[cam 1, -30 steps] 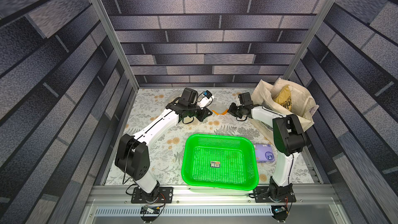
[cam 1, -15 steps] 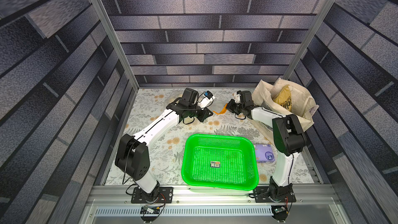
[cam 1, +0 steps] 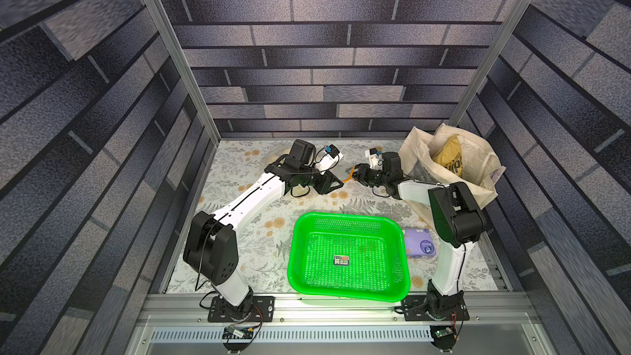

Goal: Open the zip-top bag and take out the pear
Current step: Open the zipper of the food storage bag at the center of the board.

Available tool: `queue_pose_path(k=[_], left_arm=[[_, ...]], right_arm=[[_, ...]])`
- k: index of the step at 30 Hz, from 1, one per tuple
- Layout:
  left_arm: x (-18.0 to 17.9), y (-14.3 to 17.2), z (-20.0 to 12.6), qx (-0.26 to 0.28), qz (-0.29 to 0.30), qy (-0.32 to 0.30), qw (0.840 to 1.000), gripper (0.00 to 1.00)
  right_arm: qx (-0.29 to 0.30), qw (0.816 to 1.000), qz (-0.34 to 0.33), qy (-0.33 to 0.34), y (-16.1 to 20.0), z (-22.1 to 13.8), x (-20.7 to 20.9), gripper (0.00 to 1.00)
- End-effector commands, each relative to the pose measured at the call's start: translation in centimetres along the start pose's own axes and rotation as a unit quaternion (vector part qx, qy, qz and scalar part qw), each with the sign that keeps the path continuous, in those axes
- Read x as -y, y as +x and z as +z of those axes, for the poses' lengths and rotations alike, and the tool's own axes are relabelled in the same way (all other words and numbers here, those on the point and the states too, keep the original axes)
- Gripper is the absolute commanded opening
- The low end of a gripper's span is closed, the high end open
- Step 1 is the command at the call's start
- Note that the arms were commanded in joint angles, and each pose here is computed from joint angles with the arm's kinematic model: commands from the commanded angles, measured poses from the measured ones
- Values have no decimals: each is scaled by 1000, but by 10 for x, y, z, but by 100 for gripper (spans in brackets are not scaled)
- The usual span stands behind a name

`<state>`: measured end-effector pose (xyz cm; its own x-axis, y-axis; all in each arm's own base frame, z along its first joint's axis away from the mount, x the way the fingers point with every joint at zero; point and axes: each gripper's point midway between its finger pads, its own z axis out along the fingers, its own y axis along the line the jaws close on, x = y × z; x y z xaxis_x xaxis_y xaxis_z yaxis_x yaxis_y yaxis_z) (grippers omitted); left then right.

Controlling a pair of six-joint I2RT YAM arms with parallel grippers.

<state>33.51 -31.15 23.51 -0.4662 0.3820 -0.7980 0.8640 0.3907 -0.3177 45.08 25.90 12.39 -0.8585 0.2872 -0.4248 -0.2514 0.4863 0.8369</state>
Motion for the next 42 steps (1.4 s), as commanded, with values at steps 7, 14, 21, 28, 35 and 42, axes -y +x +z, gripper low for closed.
queue_pose_path(k=[7, 14, 21, 28, 35, 42], left_arm=[[12, -36, -64, 86, -21, 24, 996, 57], [13, -27, -98, 88, -20, -7, 996, 67], [-29, -11, -94, 67, -57, -93, 992, 65], [-53, -27, -79, 85, -91, -104, 987, 66], [-57, -40, -63, 74, -82, -92, 990, 65], [-47, -40, -52, 74, -75, -70, 992, 65]], right_arm=[[14, 994, -95, -53, -7, -8, -45, 54], [23, 987, -147, -61, -11, -16, -59, 57], [36, 975, -191, -104, -13, -27, -87, 60], [-21, 957, -256, -138, 20, -28, -114, 63], [-60, 951, -279, -123, 41, -17, -116, 64], [-34, 973, -195, -115, 31, -1, -100, 73]])
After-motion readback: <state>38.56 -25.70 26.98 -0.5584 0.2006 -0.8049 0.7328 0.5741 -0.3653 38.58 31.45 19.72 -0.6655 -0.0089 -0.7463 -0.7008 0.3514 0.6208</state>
